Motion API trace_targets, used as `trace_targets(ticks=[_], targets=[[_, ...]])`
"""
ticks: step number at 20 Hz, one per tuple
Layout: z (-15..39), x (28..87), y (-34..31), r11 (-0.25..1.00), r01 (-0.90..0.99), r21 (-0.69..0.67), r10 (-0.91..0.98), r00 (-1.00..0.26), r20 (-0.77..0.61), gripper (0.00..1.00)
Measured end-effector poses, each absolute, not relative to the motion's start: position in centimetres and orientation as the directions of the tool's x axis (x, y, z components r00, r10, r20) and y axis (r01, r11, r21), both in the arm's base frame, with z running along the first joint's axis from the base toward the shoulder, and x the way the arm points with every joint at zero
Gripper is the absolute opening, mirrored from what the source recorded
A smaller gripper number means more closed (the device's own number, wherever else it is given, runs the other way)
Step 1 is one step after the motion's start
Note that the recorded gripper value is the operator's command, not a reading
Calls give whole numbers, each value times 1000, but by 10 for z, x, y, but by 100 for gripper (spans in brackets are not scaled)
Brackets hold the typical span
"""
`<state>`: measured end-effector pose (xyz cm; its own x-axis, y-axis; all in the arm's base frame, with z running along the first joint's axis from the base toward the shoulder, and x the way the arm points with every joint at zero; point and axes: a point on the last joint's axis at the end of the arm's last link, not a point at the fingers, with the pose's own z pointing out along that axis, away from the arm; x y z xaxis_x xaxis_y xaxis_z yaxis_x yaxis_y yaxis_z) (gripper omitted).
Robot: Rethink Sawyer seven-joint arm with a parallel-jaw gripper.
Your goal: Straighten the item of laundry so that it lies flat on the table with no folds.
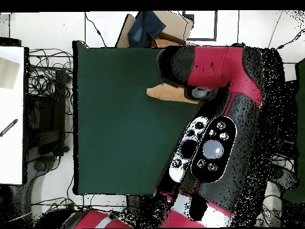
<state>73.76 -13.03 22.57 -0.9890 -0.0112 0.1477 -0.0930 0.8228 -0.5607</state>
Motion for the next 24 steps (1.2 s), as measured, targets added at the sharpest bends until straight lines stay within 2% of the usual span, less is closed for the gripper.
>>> trace_targets(ticks=[7, 24], targets=[[241, 707, -141, 817, -74, -572, 13, -989, 146, 0], [237, 701, -147, 818, -70, -571, 17, -989, 146, 0]])
